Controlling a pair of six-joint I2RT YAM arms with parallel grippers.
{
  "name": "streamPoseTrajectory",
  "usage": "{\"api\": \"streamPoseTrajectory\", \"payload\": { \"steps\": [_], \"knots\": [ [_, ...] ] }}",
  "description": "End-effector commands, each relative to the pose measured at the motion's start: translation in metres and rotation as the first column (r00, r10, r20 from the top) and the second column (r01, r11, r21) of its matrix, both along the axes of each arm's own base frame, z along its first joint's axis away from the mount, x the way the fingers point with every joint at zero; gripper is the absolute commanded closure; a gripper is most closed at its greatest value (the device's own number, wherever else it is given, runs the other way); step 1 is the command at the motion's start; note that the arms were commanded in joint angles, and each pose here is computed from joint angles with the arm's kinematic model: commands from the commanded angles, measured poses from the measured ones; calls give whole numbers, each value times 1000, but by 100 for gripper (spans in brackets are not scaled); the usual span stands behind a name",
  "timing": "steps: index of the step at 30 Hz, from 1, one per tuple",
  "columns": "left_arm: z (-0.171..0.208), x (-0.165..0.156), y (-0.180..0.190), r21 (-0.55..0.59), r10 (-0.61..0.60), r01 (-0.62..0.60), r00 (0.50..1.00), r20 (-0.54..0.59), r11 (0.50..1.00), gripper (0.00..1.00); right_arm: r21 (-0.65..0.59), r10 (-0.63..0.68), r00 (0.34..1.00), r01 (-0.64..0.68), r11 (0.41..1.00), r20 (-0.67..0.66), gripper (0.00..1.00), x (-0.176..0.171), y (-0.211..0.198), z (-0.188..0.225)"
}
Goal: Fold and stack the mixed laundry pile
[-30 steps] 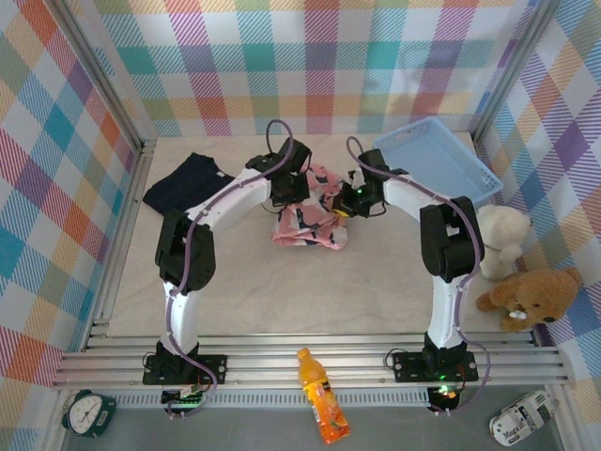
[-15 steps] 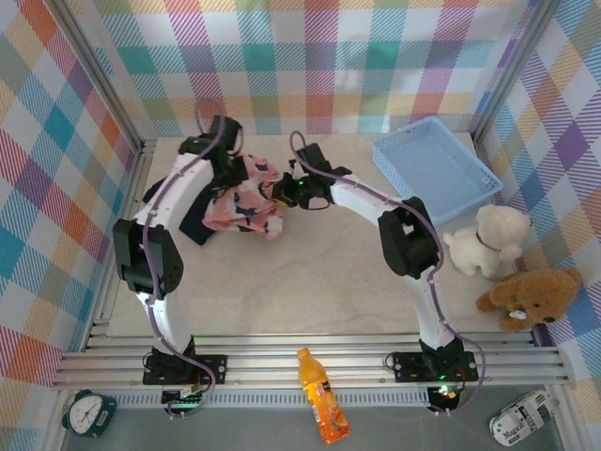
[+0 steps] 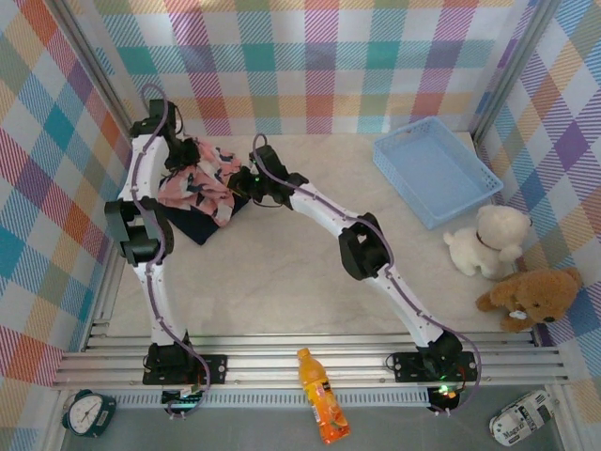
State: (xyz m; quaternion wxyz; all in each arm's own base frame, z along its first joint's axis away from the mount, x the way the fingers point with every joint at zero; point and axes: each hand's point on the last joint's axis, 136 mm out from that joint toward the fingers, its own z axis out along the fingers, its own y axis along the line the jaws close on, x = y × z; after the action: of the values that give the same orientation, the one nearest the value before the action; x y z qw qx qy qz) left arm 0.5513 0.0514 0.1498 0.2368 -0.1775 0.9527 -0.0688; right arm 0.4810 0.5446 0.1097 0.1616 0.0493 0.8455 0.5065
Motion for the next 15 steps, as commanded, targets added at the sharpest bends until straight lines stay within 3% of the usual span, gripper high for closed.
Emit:
{"api": "streamPoseTrajectory", "payload": {
  "steps": [1, 2, 3, 6, 9, 10, 15],
  "knots": [
    [-17, 2, 42, -35, 79, -80, 996, -31, 996, 26, 17, -24, 996, 25, 1000, -88, 91, -4, 10, -29],
    [-21, 1, 50, -29, 108, -110, 993, -47, 994, 2, 7, -17, 995, 17, 1000, -97, 86, -6, 9, -34],
    [-23, -1, 56, -23, 127, -129, 990, -55, 991, 0, -8, -7, 996, 6, 1000, -94, 80, -8, 8, -36],
    [-15, -7, 68, 23, 174, -173, 983, -56, 985, 0, -82, -13, 999, 10, 997, -40, 38, -4, -11, -28],
    [9, -9, 60, -17, 171, -171, 985, -14, 985, 0, -152, -35, 999, 40, 988, 34, 18, 3, -43, -4],
    [19, -9, 53, -54, 163, -163, 987, 4, 985, 0, -189, -40, 998, 50, 981, 58, 1, 4, -57, 3],
    [49, -17, 6, -171, 117, -100, 989, 94, 980, 1, -333, -33, 991, 76, 940, 133, 1, -9, -124, 33]
  ]
}}
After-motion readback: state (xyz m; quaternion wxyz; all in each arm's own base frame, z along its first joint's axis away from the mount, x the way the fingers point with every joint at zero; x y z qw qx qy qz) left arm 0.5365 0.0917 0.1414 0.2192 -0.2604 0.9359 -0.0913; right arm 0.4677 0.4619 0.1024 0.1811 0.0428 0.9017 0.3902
